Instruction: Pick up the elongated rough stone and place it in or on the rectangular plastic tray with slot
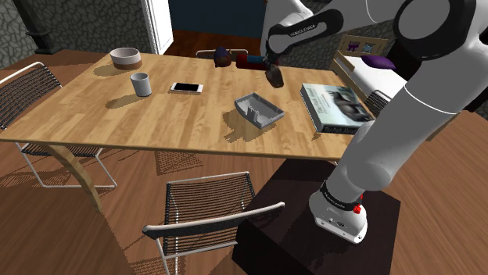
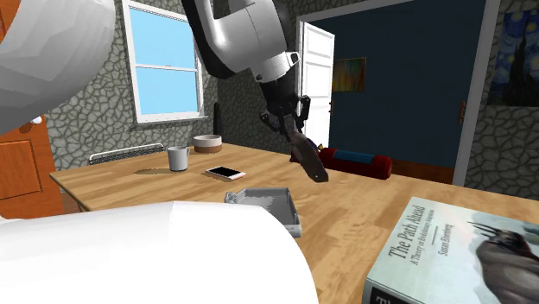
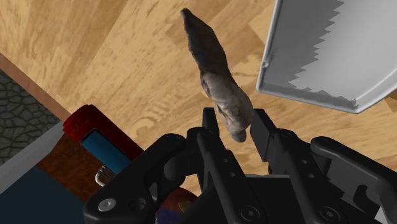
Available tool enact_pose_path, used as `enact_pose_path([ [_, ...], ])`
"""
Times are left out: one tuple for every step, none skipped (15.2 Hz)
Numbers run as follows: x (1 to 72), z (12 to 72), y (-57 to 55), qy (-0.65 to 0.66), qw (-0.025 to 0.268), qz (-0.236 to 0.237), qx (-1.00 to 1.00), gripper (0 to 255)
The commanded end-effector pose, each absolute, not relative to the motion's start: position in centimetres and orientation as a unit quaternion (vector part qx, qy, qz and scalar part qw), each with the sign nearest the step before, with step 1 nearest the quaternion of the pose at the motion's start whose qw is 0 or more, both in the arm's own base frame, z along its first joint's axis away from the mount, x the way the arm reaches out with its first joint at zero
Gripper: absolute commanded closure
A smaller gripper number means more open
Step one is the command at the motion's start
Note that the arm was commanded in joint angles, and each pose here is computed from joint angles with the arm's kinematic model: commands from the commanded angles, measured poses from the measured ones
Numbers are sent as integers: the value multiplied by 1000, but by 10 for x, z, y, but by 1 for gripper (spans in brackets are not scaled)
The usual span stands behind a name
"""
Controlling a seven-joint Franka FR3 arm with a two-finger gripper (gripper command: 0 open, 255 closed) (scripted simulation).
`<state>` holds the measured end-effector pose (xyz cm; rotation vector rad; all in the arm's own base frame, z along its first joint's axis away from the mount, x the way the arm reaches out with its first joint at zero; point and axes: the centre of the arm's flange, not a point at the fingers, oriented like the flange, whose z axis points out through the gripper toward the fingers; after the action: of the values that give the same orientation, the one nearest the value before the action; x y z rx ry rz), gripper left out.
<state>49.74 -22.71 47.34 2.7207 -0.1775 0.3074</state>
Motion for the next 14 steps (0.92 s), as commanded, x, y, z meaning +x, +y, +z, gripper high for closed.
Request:
enact_pose_path([
  [496, 483, -227, -63, 198, 110, 972, 255],
  [496, 484, -227, -63, 198, 110, 972, 255],
  [492, 488, -215, -63, 198, 110, 972, 255],
  [489, 492, -203, -63, 198, 110, 972, 255],
  [485, 497, -191, -63, 198, 110, 972, 255],
  [481, 501, -179, -63, 198, 110, 972, 255],
  [477, 505, -167, -63, 198, 110, 972, 255],
  [473, 509, -155, -63, 198, 110, 972, 255],
  [469, 513, -144, -63, 198, 110, 972, 255],
  [466, 517, -132, -63, 198, 110, 972, 255],
  [462, 521, -120, -63, 198, 110, 972, 255],
  [455, 529, -98, -63, 198, 110, 972, 255],
  [455, 524, -98, -63, 198, 110, 972, 255],
  [455, 518, -98, -63, 198, 110, 972, 255],
])
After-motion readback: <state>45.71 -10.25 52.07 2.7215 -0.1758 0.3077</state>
